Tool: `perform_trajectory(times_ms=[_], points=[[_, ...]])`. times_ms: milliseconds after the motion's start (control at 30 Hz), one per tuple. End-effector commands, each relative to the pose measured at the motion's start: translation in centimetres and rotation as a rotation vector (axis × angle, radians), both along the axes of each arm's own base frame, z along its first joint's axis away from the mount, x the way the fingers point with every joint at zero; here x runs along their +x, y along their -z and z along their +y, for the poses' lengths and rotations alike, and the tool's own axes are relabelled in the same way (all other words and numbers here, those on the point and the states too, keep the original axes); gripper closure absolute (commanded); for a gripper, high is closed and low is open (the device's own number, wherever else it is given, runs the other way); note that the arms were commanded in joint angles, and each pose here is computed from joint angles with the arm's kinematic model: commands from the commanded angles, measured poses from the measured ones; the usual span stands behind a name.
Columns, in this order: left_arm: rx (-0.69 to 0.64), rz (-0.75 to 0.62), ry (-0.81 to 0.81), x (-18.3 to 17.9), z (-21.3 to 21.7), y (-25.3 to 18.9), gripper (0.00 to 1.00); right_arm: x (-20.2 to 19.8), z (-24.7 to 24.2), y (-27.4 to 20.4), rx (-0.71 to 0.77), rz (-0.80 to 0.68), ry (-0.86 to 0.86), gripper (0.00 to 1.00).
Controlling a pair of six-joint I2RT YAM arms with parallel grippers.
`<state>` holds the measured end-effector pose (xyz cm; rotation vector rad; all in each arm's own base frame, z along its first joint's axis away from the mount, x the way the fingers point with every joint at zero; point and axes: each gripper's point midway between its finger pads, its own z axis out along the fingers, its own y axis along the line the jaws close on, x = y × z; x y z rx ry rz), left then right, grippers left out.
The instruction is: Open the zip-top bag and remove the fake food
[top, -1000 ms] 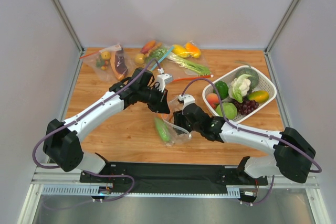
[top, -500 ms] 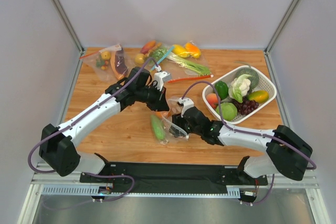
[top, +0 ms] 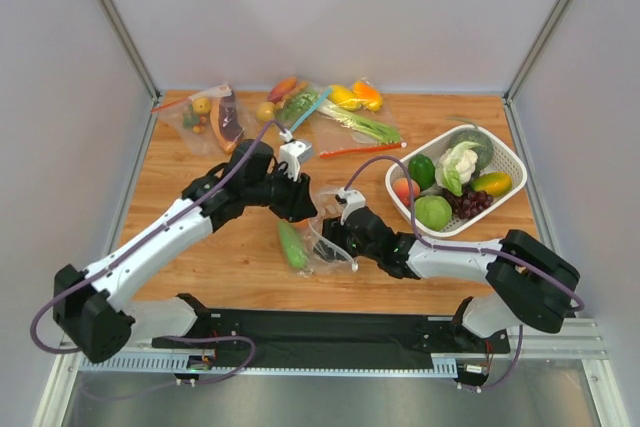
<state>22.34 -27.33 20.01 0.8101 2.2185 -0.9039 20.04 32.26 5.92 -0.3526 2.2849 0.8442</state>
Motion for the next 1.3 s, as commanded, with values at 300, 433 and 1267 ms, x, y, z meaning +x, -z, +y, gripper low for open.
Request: perform_trajectory(times_ms=[300,433,1267], points=[[-0.011,-0.092,-0.483,-0.9,8.4,1.5,0.47,1.1,-1.3,-1.2,-0.018,-0.067,0.075,0.4],[-0.035,-0.034,-0.498,-1.7,8.3,3.8,0.47,1.2,-1.5,-1.7,-0.013,-0.078,0.083,0.4],[0.005,0.17,-0.415,-2.8,5.5,13.5,0.56,0.7,-1.6,-2.3,0.004,-0.068,0.085,0.39]])
